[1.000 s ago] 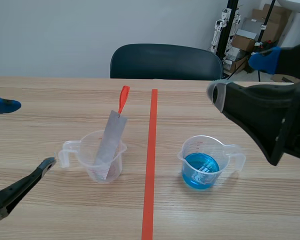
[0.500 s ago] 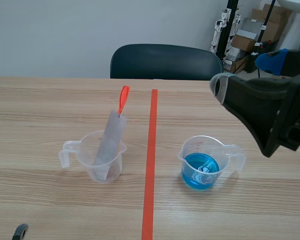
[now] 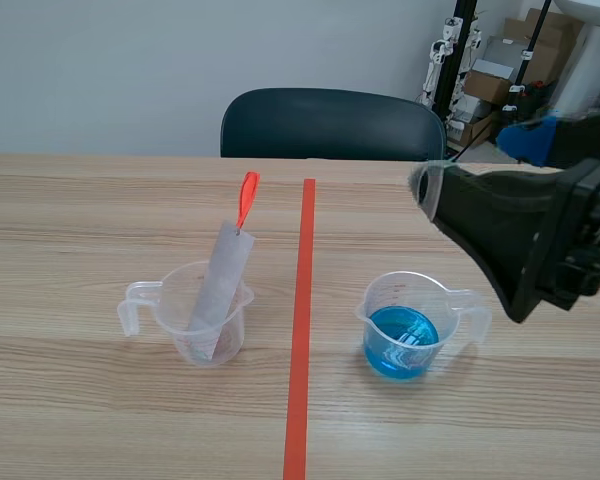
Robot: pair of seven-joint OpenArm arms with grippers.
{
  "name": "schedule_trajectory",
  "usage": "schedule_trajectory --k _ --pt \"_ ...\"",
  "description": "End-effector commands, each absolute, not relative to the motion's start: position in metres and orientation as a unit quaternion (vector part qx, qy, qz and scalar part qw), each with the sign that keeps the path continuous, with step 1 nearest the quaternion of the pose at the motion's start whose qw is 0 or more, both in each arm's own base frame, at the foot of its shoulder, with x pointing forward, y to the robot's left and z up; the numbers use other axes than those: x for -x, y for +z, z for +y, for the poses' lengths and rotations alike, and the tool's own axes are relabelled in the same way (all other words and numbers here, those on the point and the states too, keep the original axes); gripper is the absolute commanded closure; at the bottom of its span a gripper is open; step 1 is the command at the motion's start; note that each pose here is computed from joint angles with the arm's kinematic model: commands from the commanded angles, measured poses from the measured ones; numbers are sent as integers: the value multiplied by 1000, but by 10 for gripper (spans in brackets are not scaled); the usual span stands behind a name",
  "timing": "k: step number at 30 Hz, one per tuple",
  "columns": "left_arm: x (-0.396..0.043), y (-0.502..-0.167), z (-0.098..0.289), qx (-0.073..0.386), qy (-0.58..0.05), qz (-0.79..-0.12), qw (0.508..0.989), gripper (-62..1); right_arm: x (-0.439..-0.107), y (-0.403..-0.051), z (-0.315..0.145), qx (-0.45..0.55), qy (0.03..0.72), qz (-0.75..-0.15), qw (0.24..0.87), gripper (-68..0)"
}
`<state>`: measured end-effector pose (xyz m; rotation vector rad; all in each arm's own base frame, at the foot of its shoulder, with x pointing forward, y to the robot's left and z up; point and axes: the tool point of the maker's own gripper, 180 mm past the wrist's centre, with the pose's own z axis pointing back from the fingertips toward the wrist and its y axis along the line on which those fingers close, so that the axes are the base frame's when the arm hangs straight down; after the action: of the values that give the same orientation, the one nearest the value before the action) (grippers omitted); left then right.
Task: Do the redox reaction experiment. lift the metal plate out of the left beaker
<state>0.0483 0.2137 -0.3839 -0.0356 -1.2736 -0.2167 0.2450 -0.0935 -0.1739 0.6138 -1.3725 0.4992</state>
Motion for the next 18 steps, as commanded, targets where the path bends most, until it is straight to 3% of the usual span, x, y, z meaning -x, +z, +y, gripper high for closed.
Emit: schedule_trajectory --k 1,8,18 --pt "-58 -377 210 29 -118 -618 777 -623 -253 -174 -97 -280 207 -624 699 -679" --pt "-73 -387 212 39 -127 -657 742 -623 -269 -195 -94 -282 189 -603 722 -679" --pt "-105 -390 202 82 -130 -699 698 -623 -287 -181 -82 -306 158 -608 715 -679"
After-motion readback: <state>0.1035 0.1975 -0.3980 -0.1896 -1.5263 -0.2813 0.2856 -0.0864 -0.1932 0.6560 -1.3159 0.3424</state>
